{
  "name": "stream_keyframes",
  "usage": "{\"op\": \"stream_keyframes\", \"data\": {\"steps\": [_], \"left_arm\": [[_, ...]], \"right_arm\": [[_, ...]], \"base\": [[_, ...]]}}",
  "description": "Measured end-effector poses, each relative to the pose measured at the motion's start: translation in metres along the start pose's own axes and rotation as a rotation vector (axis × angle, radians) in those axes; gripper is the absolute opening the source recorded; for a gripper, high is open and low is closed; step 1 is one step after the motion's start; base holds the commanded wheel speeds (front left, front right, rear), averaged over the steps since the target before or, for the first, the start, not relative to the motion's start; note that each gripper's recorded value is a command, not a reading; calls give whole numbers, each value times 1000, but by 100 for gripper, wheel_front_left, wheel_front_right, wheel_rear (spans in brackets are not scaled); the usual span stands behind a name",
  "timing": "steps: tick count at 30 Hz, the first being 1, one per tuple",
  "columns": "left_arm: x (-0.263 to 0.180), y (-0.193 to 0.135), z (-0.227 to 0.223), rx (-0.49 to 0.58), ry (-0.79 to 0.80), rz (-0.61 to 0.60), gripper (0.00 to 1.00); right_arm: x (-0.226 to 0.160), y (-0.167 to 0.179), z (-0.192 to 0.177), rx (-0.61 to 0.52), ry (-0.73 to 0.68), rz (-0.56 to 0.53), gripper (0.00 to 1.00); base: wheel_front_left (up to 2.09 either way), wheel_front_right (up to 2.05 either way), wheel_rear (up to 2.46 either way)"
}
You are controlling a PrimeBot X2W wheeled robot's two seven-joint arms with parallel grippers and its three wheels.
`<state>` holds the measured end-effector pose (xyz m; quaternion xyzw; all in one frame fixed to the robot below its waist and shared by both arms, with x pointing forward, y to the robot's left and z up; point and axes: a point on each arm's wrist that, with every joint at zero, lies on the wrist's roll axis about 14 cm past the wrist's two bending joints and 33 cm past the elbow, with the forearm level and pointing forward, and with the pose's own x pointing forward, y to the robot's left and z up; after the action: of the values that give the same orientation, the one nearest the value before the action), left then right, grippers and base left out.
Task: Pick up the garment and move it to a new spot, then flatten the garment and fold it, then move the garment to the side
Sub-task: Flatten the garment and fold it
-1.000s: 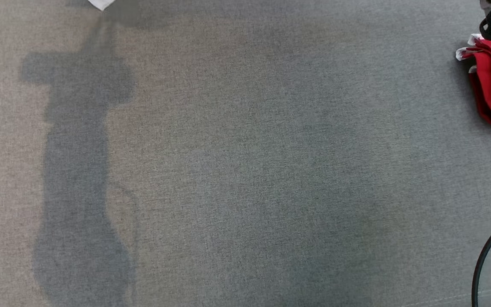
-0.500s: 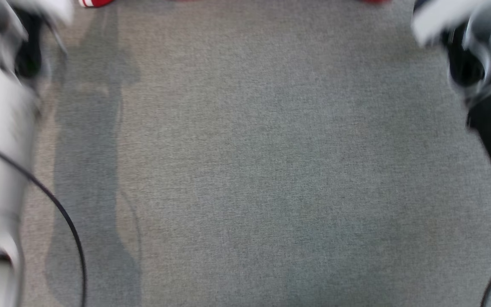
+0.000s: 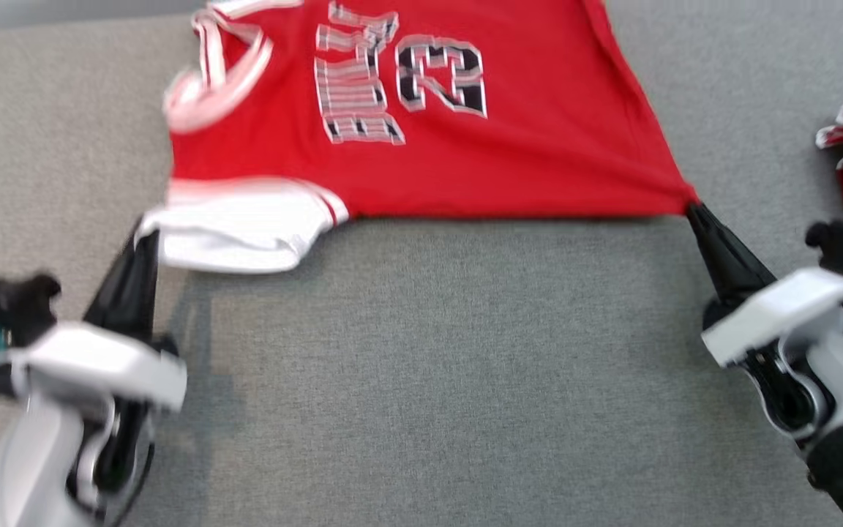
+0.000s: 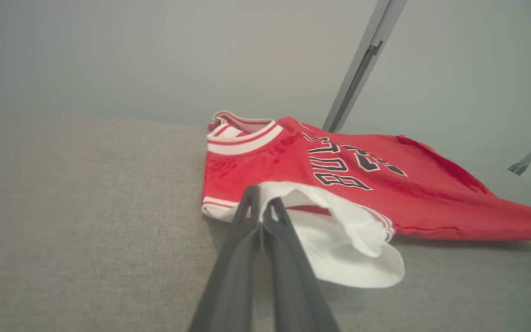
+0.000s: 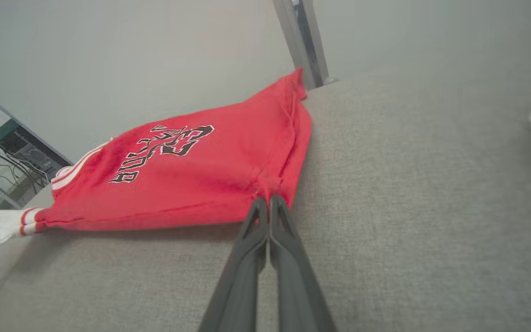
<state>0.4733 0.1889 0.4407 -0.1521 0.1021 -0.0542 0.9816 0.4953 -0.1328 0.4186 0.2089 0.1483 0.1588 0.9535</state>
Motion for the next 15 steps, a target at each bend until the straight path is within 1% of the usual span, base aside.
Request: {"op": "stream_keyframes", "data": {"steps": [1,2,7,11,15], "left_arm": [[-12,0,2,7,6,9,0],[-37,-6,8,17,21,12,0],[-91,-23,23,16,56,31,0],[-127,-31,30,9,78,58,0],[-154,-37,39,6,78,79,0]], "right_arm": [[-7,0,2,-11,-9,-1,0],[-20,1,7,-21,-33,0,0],[-54,10,-3,-29,-37,8,0],[-80,14,-13,-15,-30,5,0],[-108,12,-23,5,-12,-23,0]], "base": [[0,0,0],[0,0,0],[0,0,0],[0,0,0],[0,0,0]]}}
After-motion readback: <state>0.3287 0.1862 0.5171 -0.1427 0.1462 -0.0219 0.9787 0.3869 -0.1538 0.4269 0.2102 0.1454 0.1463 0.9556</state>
